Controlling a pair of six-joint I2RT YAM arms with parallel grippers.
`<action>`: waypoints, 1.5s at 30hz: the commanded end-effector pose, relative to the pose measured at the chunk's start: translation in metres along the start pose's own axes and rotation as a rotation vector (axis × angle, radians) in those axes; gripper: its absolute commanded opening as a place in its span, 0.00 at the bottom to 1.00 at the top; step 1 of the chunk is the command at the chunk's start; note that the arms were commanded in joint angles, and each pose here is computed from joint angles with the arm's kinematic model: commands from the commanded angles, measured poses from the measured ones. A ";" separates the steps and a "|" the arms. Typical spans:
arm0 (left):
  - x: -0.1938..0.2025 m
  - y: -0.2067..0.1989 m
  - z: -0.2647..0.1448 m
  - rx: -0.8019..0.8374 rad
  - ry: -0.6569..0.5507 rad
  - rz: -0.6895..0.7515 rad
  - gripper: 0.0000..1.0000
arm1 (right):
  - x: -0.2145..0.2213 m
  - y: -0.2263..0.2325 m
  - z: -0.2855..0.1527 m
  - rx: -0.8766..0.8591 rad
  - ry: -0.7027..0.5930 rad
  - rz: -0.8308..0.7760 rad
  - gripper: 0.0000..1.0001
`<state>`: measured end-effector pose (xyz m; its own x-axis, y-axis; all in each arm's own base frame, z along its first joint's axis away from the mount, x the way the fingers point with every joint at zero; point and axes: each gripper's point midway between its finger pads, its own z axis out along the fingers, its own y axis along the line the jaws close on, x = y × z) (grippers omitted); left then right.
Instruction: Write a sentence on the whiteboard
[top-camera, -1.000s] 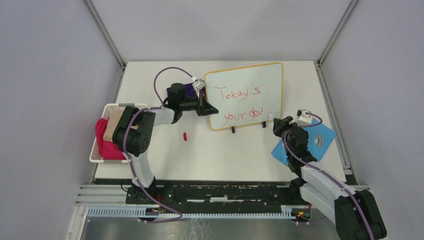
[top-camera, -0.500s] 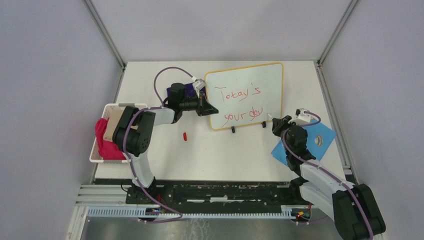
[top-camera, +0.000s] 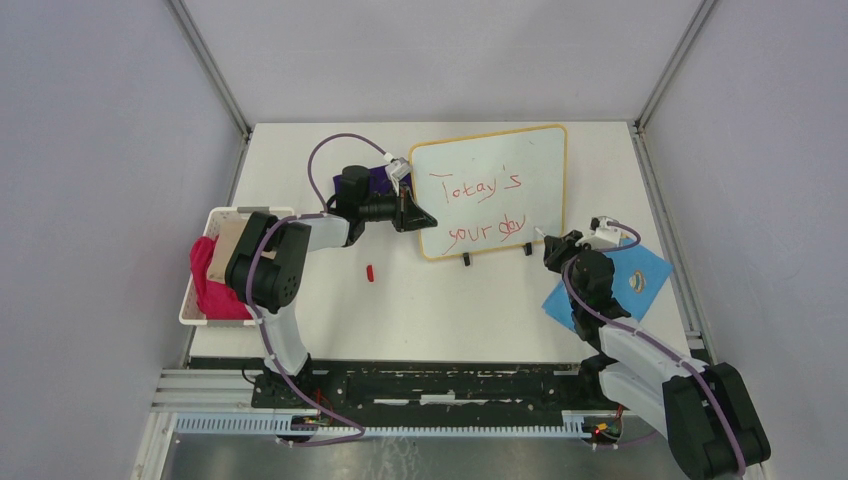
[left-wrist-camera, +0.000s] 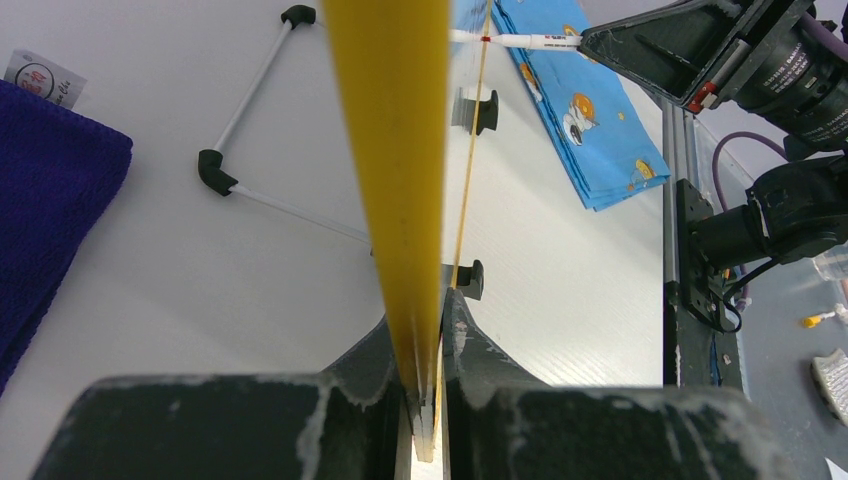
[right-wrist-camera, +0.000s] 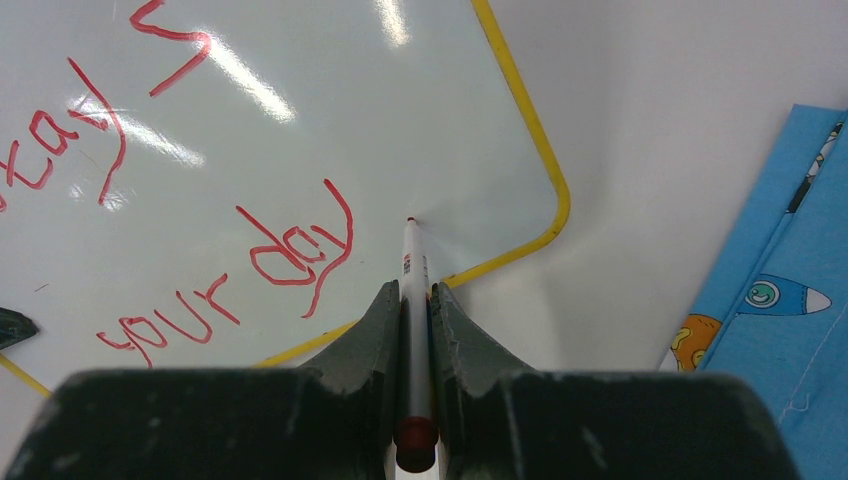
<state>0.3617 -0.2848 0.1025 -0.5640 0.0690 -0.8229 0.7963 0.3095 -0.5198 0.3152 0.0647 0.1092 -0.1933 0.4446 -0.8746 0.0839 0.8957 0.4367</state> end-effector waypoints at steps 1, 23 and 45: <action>0.086 0.038 -0.001 -0.205 0.213 -0.084 0.02 | -0.017 0.007 0.006 -0.004 -0.043 -0.001 0.00; 0.087 0.038 -0.001 -0.208 0.216 -0.083 0.02 | -0.014 -0.003 0.004 0.038 -0.029 -0.024 0.00; 0.082 0.041 -0.003 -0.246 0.211 -0.070 0.02 | -0.074 0.051 -0.036 -0.196 -0.137 0.029 0.00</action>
<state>0.3623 -0.2857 0.1024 -0.5648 0.0702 -0.8223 0.7946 0.3152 -0.5189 0.3047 0.0727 0.1691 -0.0984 0.4926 -0.8647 -0.0325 0.8668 0.4975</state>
